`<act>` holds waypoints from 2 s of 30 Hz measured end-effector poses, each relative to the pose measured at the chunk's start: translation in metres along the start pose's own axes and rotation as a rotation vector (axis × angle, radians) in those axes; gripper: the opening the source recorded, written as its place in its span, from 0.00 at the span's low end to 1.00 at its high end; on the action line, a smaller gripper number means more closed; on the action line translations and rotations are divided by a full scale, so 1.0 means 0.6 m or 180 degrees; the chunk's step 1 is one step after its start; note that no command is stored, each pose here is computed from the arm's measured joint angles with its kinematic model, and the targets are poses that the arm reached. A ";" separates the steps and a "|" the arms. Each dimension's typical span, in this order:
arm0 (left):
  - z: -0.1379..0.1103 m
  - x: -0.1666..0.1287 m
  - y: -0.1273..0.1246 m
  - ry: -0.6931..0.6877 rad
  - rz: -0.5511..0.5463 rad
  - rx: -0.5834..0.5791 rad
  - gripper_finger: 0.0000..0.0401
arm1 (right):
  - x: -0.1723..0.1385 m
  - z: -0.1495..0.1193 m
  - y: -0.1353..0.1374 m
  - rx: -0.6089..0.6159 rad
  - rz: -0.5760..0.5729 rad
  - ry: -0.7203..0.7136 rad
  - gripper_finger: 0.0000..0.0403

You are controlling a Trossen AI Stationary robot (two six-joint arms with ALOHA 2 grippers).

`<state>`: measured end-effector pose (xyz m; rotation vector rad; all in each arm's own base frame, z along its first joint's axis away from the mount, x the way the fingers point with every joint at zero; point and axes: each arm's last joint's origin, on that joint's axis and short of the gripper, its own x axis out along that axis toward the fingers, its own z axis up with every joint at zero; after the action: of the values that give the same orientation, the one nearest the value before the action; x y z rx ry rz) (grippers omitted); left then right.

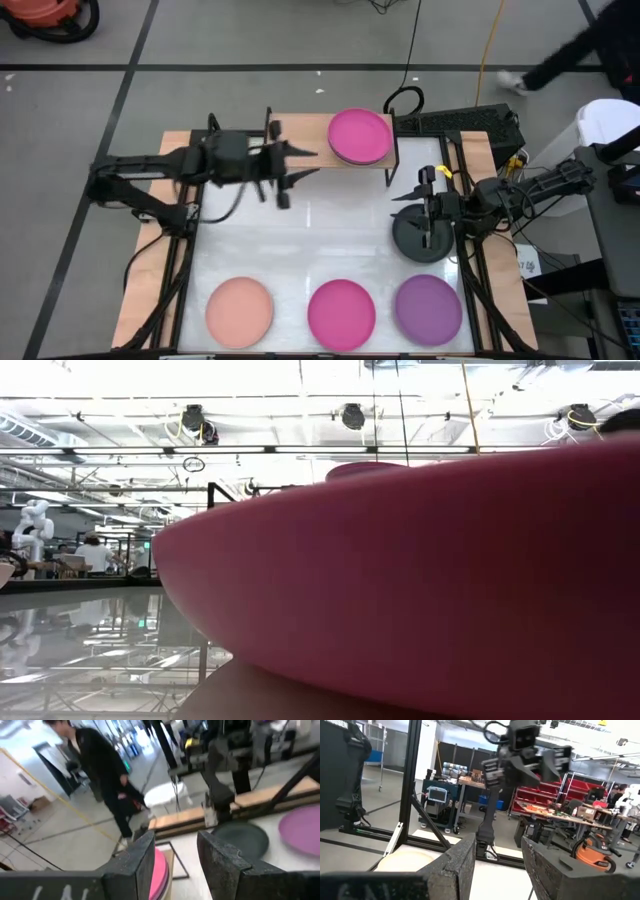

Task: Place and stack plates onto a shelf
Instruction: Put the black plate to the left on the shelf

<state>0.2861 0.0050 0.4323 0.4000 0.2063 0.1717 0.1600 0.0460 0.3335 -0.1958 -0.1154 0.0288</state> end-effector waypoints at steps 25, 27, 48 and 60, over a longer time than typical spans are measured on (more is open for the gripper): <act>-0.200 -0.117 -0.141 -0.1159 0.0209 -0.0788 0.38 | 0.053 -0.037 -0.007 0.0122 -0.0423 0.1805 0.36; -0.200 -0.117 -0.141 -0.1159 0.0206 -0.0797 0.38 | 0.054 -0.051 -0.006 0.0228 -0.0410 0.2048 0.36; -0.207 -0.114 -0.145 -0.1024 0.0135 -0.0902 0.38 | 0.025 -0.219 0.037 0.1602 -0.0381 0.3878 0.36; -0.208 -0.112 -0.146 -0.1001 0.0126 -0.0909 0.38 | 0.011 -0.288 0.050 0.1746 -0.0744 0.4339 0.36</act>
<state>0.2035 -0.0426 0.2956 0.1429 -0.1358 0.1720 0.1861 0.0420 0.1598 0.3727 1.2199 -0.3039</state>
